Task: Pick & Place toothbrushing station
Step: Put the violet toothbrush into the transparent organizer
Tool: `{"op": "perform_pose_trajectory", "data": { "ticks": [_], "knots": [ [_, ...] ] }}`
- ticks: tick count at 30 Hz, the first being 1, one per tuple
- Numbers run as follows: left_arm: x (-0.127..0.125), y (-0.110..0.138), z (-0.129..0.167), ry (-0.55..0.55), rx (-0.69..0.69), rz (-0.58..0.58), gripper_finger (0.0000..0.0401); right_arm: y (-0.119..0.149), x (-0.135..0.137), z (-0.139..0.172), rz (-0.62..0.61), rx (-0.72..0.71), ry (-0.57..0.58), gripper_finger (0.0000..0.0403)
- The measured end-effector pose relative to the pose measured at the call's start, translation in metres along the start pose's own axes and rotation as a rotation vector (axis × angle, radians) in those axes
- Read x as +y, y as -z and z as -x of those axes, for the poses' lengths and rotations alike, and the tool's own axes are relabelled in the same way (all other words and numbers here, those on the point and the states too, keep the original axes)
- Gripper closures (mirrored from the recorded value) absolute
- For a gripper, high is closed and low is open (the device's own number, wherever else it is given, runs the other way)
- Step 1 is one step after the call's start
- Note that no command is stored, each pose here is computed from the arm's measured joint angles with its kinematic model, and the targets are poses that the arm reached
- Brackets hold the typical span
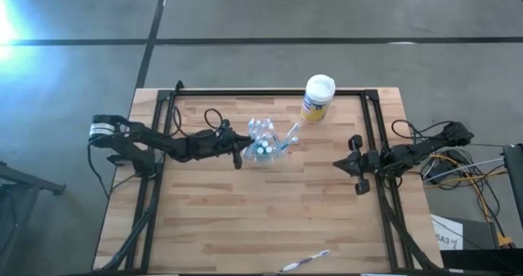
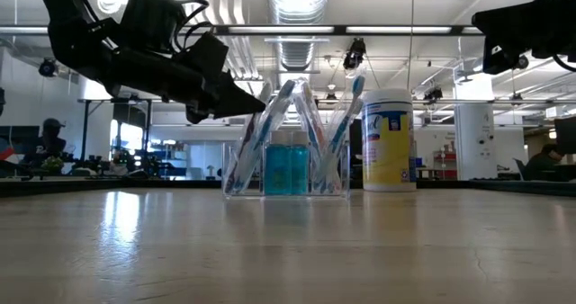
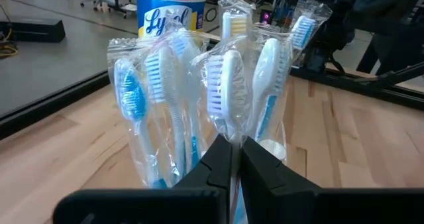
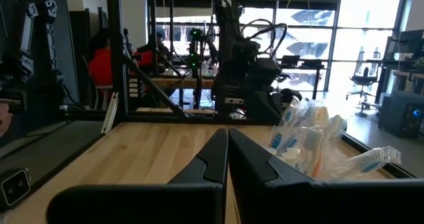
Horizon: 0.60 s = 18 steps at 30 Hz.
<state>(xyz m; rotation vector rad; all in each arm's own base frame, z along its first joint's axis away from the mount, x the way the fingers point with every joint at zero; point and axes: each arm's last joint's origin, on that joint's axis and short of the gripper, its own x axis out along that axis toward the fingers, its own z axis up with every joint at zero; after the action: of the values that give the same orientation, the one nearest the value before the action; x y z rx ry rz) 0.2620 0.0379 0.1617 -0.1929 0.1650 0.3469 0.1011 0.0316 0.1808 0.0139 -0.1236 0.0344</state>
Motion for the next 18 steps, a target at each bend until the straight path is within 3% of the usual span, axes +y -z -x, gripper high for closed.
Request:
{"op": "perform_pose_trajectory", "data": {
  "ticks": [5, 18],
  "knots": [
    [0.0, -0.003, 0.003, 0.001, 0.001, 0.003, 0.0362, 0.0, 0.0, 0.0, -0.002, 0.0, 0.0, 0.0394],
    [-0.004, -0.013, 0.01, 0.102, -0.026, 0.01, 0.0219, 0.0, 0.0, 0.0, -0.003, 0.0, -0.002, 0.0394]
  ]
}}
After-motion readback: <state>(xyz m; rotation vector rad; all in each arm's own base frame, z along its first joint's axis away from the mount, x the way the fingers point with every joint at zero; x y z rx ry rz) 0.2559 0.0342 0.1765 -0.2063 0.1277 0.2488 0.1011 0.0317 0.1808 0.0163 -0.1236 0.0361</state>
